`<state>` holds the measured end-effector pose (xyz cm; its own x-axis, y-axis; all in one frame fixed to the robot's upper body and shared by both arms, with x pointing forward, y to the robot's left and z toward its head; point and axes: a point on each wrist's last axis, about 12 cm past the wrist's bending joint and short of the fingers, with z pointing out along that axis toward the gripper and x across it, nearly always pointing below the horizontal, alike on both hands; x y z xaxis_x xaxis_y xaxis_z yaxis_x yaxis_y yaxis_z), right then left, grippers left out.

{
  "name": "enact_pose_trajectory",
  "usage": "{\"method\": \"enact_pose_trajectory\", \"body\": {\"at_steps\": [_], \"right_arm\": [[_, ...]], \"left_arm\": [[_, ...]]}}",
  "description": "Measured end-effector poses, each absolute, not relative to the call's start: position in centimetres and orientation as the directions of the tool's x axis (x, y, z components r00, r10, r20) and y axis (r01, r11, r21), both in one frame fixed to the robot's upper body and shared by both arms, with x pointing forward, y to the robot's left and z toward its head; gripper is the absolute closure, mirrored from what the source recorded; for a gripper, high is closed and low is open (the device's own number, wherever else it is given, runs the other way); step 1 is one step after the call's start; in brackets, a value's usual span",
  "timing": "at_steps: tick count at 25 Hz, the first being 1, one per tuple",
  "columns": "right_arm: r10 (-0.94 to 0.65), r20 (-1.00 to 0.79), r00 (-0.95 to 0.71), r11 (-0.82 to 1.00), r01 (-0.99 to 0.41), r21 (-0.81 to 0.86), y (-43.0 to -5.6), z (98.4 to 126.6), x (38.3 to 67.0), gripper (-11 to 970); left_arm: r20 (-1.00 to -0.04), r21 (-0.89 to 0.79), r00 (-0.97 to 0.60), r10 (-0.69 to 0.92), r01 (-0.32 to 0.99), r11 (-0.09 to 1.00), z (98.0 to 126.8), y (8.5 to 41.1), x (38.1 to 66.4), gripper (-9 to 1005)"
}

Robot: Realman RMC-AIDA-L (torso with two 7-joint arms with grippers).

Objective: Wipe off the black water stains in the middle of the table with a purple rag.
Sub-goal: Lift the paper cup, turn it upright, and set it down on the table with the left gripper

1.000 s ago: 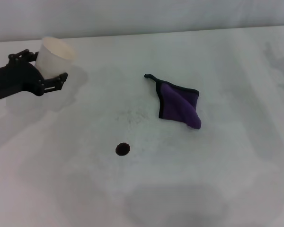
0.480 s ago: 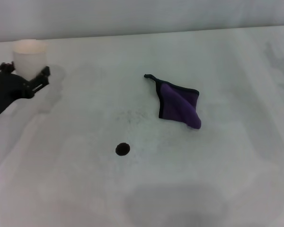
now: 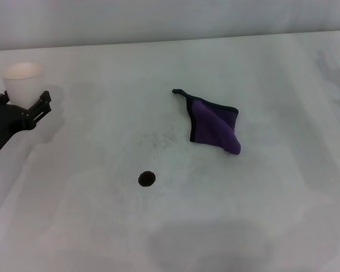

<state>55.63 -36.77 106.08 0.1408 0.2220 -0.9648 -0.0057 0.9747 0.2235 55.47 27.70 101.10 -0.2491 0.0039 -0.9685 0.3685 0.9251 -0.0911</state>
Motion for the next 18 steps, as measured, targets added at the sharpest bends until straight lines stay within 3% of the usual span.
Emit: {"method": "enact_pose_trajectory", "body": {"at_steps": [18], "right_arm": [[0.223,-0.964,0.144,0.975,-0.011,0.224,-36.6,106.2,55.9,130]], "left_arm": [[-0.96,-0.079,-0.278,0.017,0.33,0.941,99.9,28.1,54.2,158]]}}
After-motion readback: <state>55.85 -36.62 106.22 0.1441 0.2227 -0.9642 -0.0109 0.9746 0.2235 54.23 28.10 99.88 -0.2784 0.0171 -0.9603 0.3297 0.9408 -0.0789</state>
